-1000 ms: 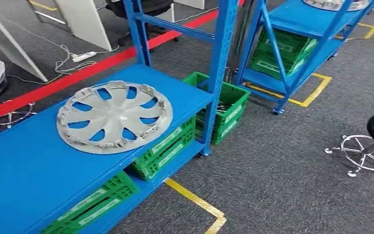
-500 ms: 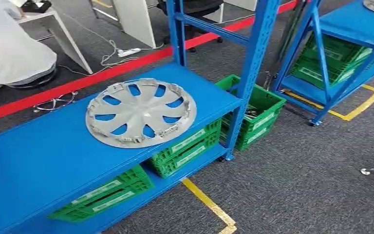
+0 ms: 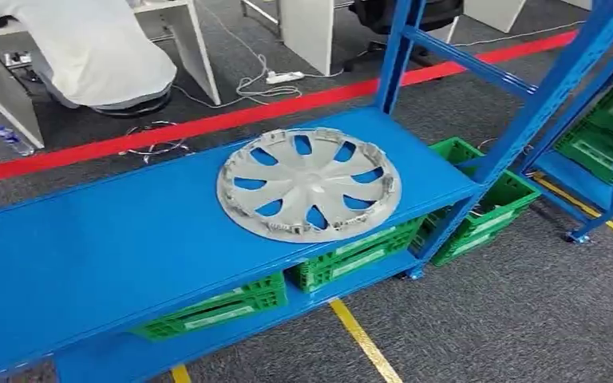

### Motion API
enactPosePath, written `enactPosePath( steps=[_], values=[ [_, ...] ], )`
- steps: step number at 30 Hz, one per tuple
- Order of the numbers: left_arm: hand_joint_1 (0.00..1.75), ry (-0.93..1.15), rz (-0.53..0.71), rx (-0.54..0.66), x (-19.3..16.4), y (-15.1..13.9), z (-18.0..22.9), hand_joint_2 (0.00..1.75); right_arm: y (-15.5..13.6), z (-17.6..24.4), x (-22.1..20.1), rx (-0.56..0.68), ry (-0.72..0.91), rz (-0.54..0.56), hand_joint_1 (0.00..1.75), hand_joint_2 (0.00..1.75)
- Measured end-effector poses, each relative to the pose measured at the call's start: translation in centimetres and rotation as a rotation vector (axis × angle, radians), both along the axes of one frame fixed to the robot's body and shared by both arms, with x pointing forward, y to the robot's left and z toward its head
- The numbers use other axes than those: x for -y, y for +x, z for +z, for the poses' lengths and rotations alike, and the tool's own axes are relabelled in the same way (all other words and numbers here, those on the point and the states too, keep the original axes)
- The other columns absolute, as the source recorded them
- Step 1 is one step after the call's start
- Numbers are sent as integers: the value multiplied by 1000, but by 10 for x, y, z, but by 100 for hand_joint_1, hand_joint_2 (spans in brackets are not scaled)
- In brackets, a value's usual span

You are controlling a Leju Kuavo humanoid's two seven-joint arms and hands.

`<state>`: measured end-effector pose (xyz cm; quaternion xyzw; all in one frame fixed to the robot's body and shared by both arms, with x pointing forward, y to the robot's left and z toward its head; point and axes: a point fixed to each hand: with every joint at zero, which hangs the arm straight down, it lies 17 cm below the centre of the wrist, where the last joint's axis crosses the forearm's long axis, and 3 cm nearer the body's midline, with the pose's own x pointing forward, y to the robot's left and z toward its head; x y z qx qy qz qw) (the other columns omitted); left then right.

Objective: Take the parts from the cabinet and place them on the table.

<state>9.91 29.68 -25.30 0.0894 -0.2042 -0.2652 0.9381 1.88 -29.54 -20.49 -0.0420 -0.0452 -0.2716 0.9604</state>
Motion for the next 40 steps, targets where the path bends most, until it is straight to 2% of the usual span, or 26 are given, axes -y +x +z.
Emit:
enactPosePath(
  steps=[16,40],
  values=[
    [0,-61,43,-18,22,10,-1,0,-7,0,21,8,-77,77,0,0],
    [0,-61,71,-25,23,7,-2,0,-4,0,23,5,-77,69,0,0]
  ],
)
